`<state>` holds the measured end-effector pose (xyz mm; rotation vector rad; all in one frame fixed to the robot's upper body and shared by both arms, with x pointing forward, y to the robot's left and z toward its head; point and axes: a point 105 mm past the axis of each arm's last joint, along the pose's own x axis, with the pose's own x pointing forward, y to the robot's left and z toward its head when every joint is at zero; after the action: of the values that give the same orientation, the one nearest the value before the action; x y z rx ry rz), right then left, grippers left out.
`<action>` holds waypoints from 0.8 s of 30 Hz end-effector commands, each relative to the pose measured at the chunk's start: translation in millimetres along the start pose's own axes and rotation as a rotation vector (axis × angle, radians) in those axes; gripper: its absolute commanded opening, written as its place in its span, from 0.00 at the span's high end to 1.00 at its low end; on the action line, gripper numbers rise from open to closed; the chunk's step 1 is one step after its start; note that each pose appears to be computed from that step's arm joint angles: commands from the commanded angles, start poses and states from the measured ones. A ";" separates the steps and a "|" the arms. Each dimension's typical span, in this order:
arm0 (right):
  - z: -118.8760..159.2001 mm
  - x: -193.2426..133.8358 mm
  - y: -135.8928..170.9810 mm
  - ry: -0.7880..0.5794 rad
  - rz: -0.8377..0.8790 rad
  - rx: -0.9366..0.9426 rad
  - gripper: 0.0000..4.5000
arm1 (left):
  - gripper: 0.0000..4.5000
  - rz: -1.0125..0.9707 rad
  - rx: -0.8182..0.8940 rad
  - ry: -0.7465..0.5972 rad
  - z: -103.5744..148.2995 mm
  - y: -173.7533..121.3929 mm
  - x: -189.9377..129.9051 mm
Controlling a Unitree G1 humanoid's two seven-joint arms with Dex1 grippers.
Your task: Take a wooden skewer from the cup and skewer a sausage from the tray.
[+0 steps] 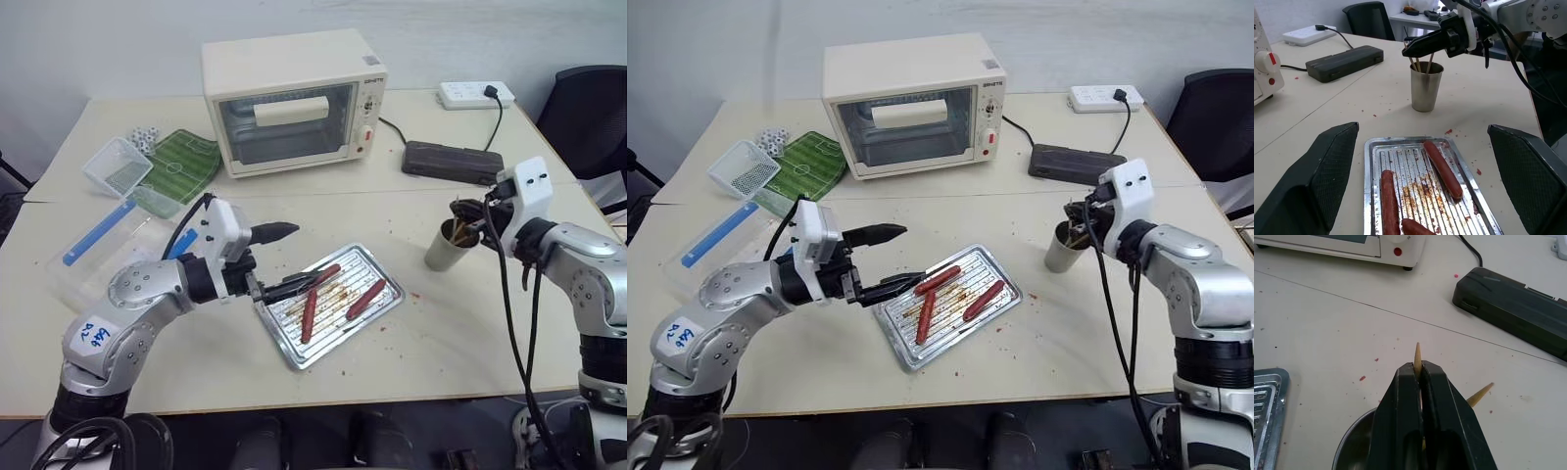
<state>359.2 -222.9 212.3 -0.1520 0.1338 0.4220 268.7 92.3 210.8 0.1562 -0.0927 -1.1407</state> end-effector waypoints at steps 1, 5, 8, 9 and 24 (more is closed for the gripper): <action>37.6 -14.0 0.8 -0.096 -0.006 -0.044 1.00 | 0.00 0.000 0.040 -0.035 8.5 0.8 4.0; 68.4 -28.2 7.1 -0.158 0.018 -0.029 1.00 | 0.00 0.003 0.040 -0.055 9.2 2.8 8.6; 95.8 -39.6 11.6 -0.213 0.040 -0.001 1.00 | 0.00 0.002 0.037 -0.071 9.5 3.1 12.1; 106.2 -43.3 13.0 -0.234 0.047 0.012 1.00 | 0.00 0.004 0.039 -0.080 10.2 3.3 13.4; 139.9 0.7 82.5 -0.351 0.354 0.783 1.00 | 0.00 0.144 0.084 -0.338 51.7 14.8 35.4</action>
<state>343.9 -119.7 326.8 0.6903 0.0223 0.7258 290.7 63.7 252.6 0.0238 -0.3867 -1.0233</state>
